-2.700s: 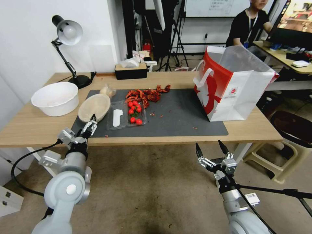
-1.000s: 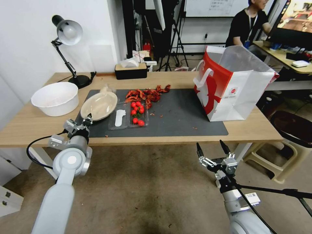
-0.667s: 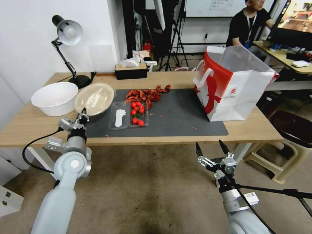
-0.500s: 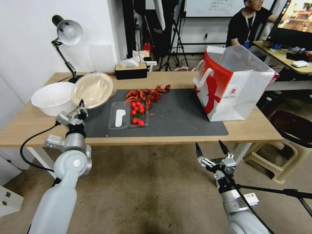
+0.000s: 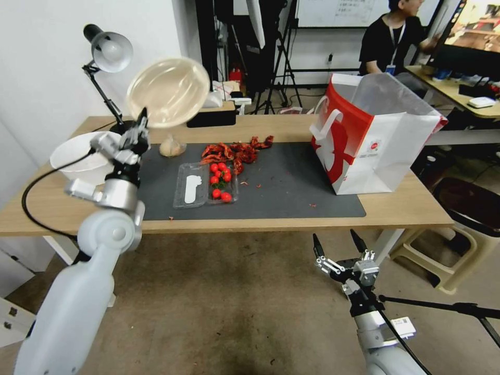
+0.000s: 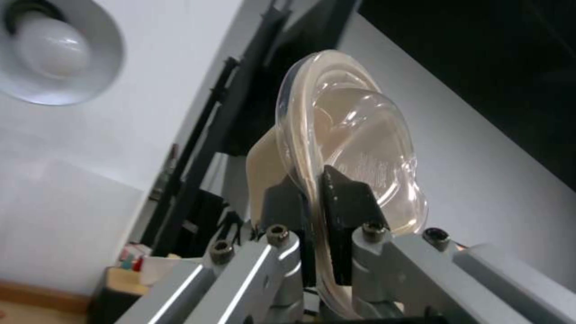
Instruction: Pick up the trash from the table and place it into the takeout bag.
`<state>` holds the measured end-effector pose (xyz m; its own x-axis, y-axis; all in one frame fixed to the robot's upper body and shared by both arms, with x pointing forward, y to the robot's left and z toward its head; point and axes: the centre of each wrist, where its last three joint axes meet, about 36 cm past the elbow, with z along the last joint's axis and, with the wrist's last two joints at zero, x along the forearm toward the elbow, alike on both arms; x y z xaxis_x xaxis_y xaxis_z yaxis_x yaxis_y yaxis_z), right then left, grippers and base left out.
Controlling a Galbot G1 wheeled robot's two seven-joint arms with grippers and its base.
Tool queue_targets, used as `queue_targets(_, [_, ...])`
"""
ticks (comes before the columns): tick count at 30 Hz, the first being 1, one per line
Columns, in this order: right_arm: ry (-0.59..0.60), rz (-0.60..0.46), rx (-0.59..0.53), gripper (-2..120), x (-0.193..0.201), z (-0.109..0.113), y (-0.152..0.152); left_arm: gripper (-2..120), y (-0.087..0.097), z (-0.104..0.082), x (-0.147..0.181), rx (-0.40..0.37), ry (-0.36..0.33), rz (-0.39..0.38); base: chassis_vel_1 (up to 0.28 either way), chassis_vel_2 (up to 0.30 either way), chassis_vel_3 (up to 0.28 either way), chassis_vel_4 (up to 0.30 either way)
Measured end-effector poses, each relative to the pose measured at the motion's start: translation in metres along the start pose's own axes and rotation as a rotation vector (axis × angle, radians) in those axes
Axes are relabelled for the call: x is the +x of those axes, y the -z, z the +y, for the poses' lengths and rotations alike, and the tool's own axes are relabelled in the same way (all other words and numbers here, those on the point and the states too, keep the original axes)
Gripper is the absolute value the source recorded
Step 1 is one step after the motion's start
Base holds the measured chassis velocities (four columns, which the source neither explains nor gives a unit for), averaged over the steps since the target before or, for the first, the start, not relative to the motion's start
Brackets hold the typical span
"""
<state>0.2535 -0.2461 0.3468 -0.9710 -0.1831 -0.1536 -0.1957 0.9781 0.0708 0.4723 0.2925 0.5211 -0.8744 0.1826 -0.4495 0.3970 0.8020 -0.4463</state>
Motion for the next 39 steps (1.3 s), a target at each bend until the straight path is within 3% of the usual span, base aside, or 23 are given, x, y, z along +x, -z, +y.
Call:
queue_targets(7, [0.006,-0.005,0.002,100,0.002,0.003,0.001,3,-0.01,-0.011,-0.032,-0.005,-0.089,0.031,0.0,0.0,0.0,0.0])
queue_targets(20, [0.013,-0.001,0.003,100,0.003,0.006,0.002,3,-0.025,-0.023,-0.055,0.016,-0.162,0.043,0.0,0.0,0.0,0.0])
queue_targets(22, [0.018,0.002,0.003,100,0.004,0.007,0.003,3,-0.033,-0.023,-0.069,0.022,-0.249,0.067,0.0,0.0,0.0,0.0])
queue_targets(23, [0.02,0.004,0.006,100,0.004,0.007,0.003,3,-0.038,-0.019,-0.08,0.019,-0.325,0.092,0.0,0.0,0.0,0.0])
queue_targets(24, [0.02,0.004,0.006,100,0.004,0.007,0.003,3,-0.038,-0.019,-0.08,0.019,-0.325,0.092,0.0,0.0,0.0,0.0])
queue_targets(27, [0.013,0.01,0.012,100,0.006,0.006,0.002,3,-0.04,-0.017,-0.128,-0.02,-0.554,0.147,0.0,0.0,0.0,0.0])
queue_targets(28, [0.013,0.01,0.012,100,0.006,0.006,0.002,3,-0.04,-0.017,-0.128,-0.02,-0.554,0.147,0.0,0.0,0.0,0.0])
queue_targets(31, [0.004,0.014,0.015,100,0.009,0.006,0.0,3,-0.034,-0.035,-0.176,-0.049,-0.667,0.147,0.0,0.0,0.0,0.0])
queue_targets(32, [0.004,0.014,0.015,100,0.009,0.006,0.0,3,-0.034,-0.035,-0.176,-0.049,-0.667,0.147,0.0,0.0,0.0,0.0])
queue_targets(36, [0.001,0.019,0.019,100,0.014,0.008,-0.003,3,-0.047,-0.066,-0.237,-0.069,-0.822,0.176,0.0,0.0,0.0,0.0])
queue_targets(39, [0.0,0.019,0.02,100,0.015,0.008,-0.003,3,-0.055,-0.075,-0.253,-0.075,-0.861,0.195,0.0,0.0,0.0,0.0])
